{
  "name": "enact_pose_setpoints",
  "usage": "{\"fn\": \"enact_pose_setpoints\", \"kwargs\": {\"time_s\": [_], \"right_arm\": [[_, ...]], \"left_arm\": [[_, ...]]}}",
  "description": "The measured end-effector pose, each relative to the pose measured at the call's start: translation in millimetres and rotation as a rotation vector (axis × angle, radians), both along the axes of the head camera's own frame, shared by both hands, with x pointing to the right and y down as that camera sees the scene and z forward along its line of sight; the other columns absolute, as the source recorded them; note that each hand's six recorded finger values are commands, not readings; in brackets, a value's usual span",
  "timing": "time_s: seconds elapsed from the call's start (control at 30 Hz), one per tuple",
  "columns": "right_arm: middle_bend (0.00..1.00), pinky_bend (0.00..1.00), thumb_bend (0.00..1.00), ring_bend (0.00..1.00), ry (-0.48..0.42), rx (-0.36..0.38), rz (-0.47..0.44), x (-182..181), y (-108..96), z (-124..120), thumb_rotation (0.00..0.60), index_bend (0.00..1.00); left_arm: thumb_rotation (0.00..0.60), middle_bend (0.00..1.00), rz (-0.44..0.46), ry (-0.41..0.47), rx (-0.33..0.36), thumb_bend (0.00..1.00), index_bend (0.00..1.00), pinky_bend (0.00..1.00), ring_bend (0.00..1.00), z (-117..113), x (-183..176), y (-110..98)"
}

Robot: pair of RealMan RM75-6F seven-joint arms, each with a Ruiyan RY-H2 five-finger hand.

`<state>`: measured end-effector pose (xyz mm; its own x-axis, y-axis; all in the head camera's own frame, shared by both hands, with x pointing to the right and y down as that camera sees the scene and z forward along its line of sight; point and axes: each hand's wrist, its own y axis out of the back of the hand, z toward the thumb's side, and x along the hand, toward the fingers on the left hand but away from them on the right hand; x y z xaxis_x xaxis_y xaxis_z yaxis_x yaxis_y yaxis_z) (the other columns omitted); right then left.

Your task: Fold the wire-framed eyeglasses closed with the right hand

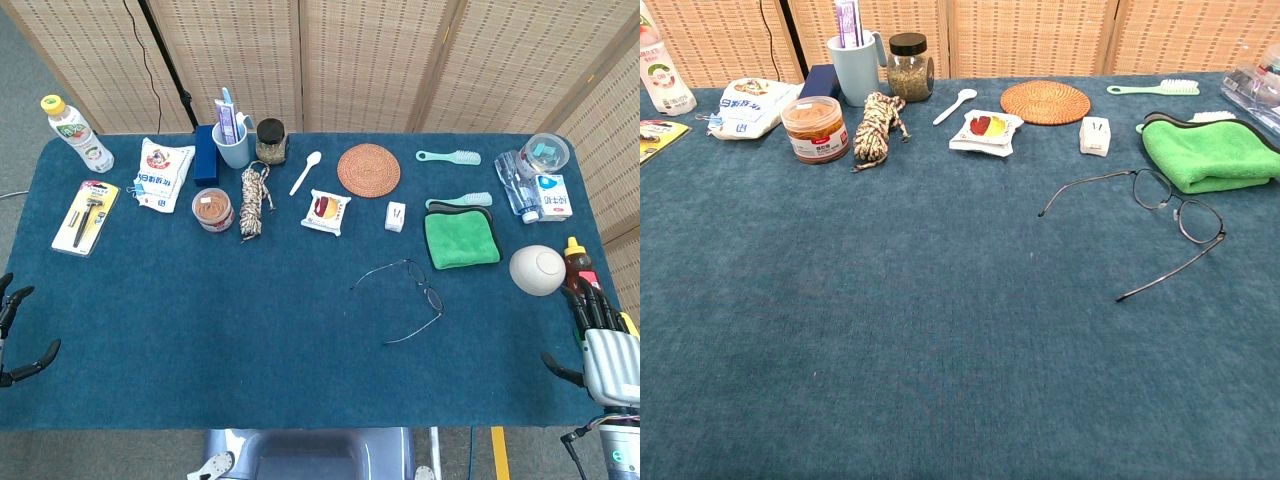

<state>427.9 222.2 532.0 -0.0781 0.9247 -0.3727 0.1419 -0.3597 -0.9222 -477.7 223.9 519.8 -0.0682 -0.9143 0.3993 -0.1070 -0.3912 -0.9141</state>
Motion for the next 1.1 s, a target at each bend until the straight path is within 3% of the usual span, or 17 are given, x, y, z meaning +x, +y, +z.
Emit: {"fn": "enact_pose_setpoints", "kwargs": {"time_s": [1.1], "right_arm": [[0.01,0.14,0.22,0.01,0.000,-0.039,-0.020,-7.0,-1.7,8.4,0.600,0.13]], "left_arm": [[0.345,0.01,0.024,0.003,-0.012,0.25,0.17,0.03,0.06,5.5,6.2,-6.9]]}}
